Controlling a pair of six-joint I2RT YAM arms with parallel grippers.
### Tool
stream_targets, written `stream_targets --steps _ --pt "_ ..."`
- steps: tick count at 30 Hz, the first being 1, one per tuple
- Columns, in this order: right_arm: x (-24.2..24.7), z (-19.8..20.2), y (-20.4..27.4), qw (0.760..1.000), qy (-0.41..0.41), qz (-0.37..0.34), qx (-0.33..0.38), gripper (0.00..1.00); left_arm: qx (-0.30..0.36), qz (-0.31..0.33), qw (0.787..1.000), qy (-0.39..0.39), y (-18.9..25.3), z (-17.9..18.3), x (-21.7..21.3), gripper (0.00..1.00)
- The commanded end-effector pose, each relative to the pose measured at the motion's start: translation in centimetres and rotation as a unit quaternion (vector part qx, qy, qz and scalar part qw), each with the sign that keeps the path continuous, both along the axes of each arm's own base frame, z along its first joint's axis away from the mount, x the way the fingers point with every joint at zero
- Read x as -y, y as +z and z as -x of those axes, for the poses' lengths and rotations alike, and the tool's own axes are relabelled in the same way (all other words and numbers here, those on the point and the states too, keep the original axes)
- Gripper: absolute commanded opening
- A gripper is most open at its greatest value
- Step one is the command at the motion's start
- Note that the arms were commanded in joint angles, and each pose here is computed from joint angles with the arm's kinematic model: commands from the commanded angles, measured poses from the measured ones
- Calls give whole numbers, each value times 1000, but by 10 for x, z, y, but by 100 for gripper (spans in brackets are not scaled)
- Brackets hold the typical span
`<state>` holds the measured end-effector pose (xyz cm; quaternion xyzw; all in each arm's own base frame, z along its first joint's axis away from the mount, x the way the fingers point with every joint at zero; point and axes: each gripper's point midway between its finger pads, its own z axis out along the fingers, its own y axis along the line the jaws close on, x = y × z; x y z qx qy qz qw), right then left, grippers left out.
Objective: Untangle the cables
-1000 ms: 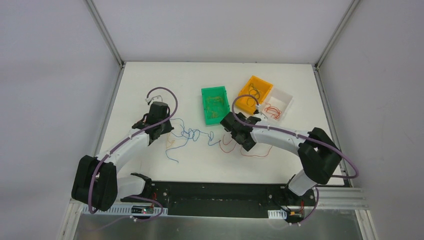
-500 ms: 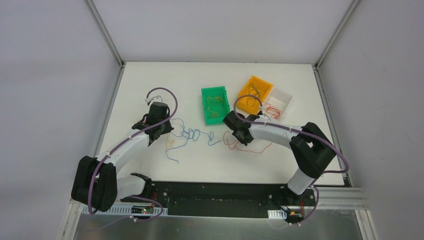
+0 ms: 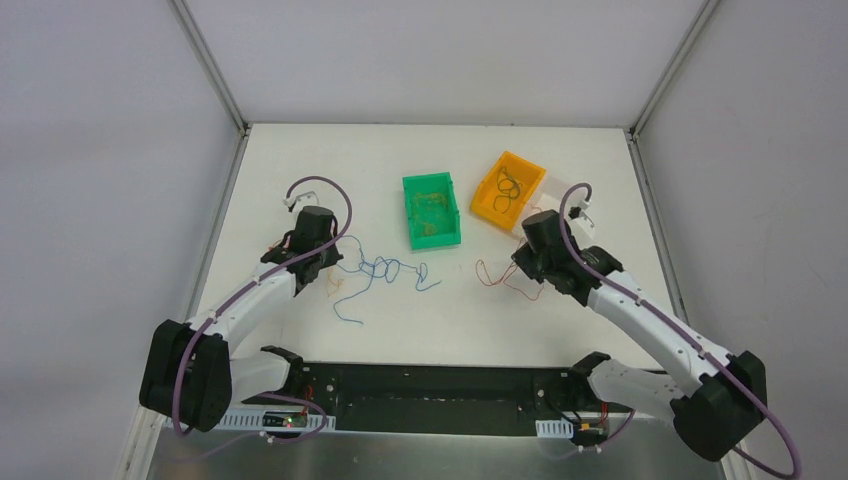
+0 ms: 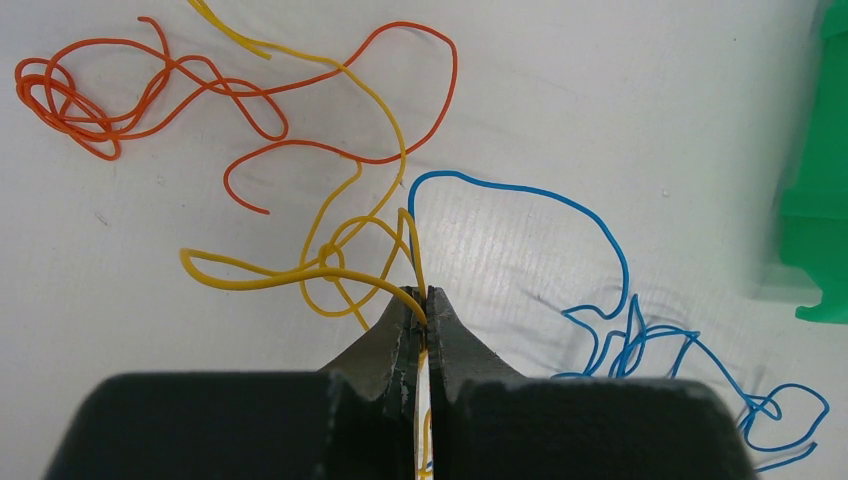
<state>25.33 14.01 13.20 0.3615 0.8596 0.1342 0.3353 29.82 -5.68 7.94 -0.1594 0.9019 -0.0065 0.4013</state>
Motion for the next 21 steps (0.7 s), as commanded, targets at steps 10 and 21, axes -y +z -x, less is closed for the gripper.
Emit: stream_targets --steps 10,21 --pt "-22 -14 95 980 125 -151 32 0 14 -2 1000 11 6 -1 -5 0" --pt "18 -85 109 967 73 -243 33 0 15 -1 1000 10 5 -2 -4 0"
